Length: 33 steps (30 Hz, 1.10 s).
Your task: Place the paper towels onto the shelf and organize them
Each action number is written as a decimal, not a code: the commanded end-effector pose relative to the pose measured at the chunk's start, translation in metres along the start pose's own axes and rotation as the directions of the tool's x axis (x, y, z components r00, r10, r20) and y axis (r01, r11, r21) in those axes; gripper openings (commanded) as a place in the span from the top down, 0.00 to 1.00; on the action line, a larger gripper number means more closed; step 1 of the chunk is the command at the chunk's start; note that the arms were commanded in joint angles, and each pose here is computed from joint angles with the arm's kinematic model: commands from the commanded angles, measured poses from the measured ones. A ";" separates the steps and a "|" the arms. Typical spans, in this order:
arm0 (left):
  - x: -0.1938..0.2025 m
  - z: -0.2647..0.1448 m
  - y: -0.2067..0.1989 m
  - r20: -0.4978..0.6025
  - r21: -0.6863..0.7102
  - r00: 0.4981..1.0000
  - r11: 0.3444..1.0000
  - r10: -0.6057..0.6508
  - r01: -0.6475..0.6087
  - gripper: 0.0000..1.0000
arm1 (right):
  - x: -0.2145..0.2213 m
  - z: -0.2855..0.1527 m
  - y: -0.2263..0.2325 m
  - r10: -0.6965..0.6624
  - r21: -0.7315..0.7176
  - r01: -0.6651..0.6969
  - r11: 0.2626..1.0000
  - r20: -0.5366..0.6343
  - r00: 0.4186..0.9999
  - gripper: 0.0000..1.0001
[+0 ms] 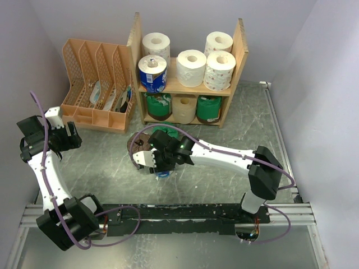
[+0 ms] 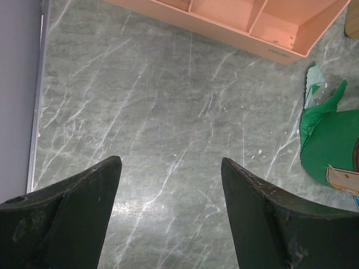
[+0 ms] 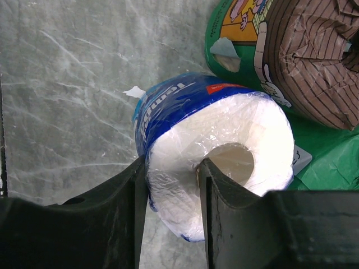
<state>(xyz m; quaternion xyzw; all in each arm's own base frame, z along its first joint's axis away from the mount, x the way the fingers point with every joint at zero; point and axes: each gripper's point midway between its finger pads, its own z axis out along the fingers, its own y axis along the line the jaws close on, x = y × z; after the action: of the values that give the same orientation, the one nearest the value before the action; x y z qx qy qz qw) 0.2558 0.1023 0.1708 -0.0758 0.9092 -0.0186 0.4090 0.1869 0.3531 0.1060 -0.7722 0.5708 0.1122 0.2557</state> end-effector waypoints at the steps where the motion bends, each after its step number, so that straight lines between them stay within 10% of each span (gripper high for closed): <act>1: -0.002 -0.002 -0.004 0.018 0.021 1.000 1.000 0.019 -0.019 0.17 | 0.014 0.013 0.007 0.013 -0.039 -0.014 0.999 -0.046 0.999 0.68; 11: -0.001 -0.001 -0.004 0.017 0.026 1.000 0.999 0.019 -0.019 0.16 | 0.009 0.004 0.002 0.005 -0.043 -0.008 0.999 -0.059 0.998 1.00; 33: 0.000 0.000 -0.005 0.010 0.032 1.000 0.999 0.018 -0.018 0.16 | -0.027 -0.120 -0.054 0.056 0.153 -0.057 0.987 0.016 0.998 1.00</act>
<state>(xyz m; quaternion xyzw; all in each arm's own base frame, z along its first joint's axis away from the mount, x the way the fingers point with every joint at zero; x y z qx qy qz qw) 0.2561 0.1017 0.1709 -0.0700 0.9092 -0.0191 0.4099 0.2079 0.3416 0.2077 -0.7500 0.5844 0.0948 0.2949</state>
